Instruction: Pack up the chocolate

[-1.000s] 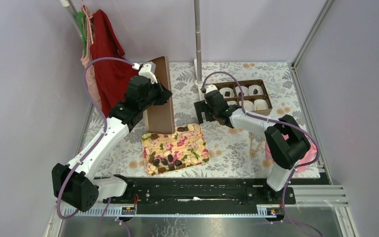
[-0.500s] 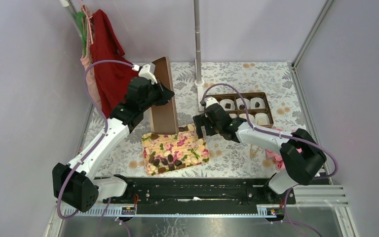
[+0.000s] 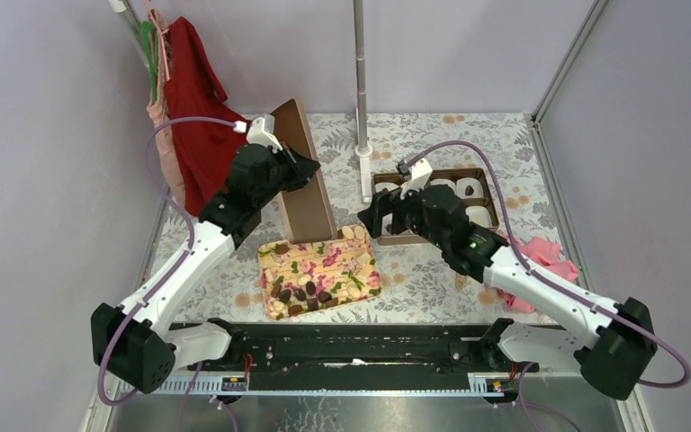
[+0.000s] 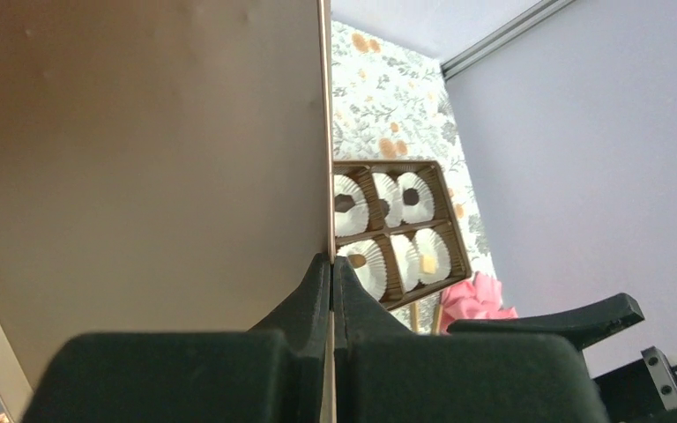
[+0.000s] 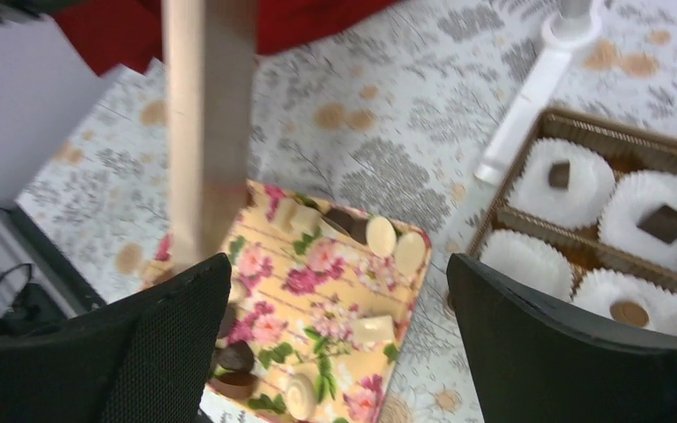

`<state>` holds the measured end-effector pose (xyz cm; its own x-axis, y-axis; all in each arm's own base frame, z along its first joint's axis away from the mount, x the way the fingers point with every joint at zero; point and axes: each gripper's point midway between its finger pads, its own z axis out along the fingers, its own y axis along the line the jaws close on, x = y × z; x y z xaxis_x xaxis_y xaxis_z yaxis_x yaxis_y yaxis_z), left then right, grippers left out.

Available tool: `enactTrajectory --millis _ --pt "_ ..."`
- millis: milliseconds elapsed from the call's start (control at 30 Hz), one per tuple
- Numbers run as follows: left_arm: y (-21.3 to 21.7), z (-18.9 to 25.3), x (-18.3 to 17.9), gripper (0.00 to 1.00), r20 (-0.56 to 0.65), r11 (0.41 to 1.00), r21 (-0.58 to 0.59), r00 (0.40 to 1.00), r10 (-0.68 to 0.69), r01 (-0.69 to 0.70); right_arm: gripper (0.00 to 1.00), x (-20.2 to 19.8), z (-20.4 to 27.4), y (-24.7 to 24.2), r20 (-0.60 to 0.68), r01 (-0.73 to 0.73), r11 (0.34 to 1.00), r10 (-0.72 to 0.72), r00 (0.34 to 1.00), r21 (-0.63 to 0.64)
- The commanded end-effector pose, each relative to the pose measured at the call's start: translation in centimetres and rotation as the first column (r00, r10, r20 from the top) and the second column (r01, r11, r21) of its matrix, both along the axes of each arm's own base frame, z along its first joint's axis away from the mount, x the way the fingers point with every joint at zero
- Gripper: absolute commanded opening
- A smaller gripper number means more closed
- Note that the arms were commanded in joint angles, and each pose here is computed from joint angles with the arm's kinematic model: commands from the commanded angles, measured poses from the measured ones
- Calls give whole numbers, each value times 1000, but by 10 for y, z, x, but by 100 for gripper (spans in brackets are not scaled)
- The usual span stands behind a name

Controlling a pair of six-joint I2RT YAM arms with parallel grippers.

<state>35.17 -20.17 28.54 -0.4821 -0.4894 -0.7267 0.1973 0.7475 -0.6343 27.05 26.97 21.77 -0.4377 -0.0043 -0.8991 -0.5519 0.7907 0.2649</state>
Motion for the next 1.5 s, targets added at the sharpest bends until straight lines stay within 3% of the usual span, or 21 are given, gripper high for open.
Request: enactTrajectory --millis 0,233,567,733,933,1000,1200,1333,1467 --pt "-5 56 8 0 155 989 -140 985 75 -53 100 -8 53 20 156 -119 982 96 983 145" --pt "-21 71 10 0 175 982 -175 979 108 -77 99 1 76 43 174 -176 971 148 974 162" --pt "-46 94 12 0 217 977 -209 971 97 -51 80 24 54 70 124 -195 976 183 975 96" --pt "-50 97 9 0 228 976 -215 969 91 -41 64 31 37 66 116 -177 984 175 978 6" --pt "-50 99 2 0 238 976 -216 968 78 -26 24 39 27 56 149 -155 983 168 975 -96" --pt "-49 100 -1 0 243 976 -218 967 71 -17 16 41 28 51 175 -144 982 163 971 -119" --pt "-46 104 -14 15 253 981 -193 967 36 14 1 53 43 26 334 -39 979 106 937 -202" --pt "-35 107 -24 26 253 988 -152 967 35 4 0 58 54 8 455 31 965 94 885 -259" --pt "-20 102 -35 46 228 993 -120 973 46 -19 0 64 62 -8 545 104 935 105 832 -338"
